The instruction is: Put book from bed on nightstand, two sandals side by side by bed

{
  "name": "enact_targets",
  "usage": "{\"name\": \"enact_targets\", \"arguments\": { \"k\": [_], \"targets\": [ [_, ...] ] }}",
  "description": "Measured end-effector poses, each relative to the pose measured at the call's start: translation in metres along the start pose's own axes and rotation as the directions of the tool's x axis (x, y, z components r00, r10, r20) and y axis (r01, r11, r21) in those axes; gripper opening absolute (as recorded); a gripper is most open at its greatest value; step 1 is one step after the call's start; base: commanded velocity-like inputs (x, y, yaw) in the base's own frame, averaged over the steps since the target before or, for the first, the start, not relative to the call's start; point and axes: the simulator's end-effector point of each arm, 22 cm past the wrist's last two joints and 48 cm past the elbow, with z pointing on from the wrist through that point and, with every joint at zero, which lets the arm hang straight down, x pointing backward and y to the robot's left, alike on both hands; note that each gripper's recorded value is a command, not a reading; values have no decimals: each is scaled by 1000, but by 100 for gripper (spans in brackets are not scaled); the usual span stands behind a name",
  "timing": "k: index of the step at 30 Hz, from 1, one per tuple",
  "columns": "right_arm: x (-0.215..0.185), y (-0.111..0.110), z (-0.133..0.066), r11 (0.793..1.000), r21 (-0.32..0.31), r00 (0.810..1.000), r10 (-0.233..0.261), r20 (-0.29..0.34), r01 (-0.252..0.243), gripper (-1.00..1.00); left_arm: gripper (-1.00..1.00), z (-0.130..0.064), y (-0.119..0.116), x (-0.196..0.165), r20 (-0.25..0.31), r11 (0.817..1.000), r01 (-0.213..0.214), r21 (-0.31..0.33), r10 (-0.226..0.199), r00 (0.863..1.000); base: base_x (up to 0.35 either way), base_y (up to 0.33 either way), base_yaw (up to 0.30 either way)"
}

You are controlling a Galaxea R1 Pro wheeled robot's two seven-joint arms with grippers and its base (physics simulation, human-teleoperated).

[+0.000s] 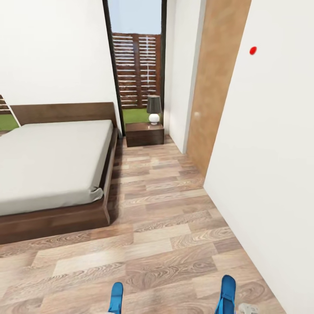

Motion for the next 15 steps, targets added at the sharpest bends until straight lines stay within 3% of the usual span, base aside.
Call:
{"name": "enact_targets", "arguments": {
  "k": [15],
  "targets": [
    [0,0,0,1000,1,1000,0,0,0,-100,-100,0,0,0,0,1000,0,0,0,1000,317,0,0]
  ]
}}
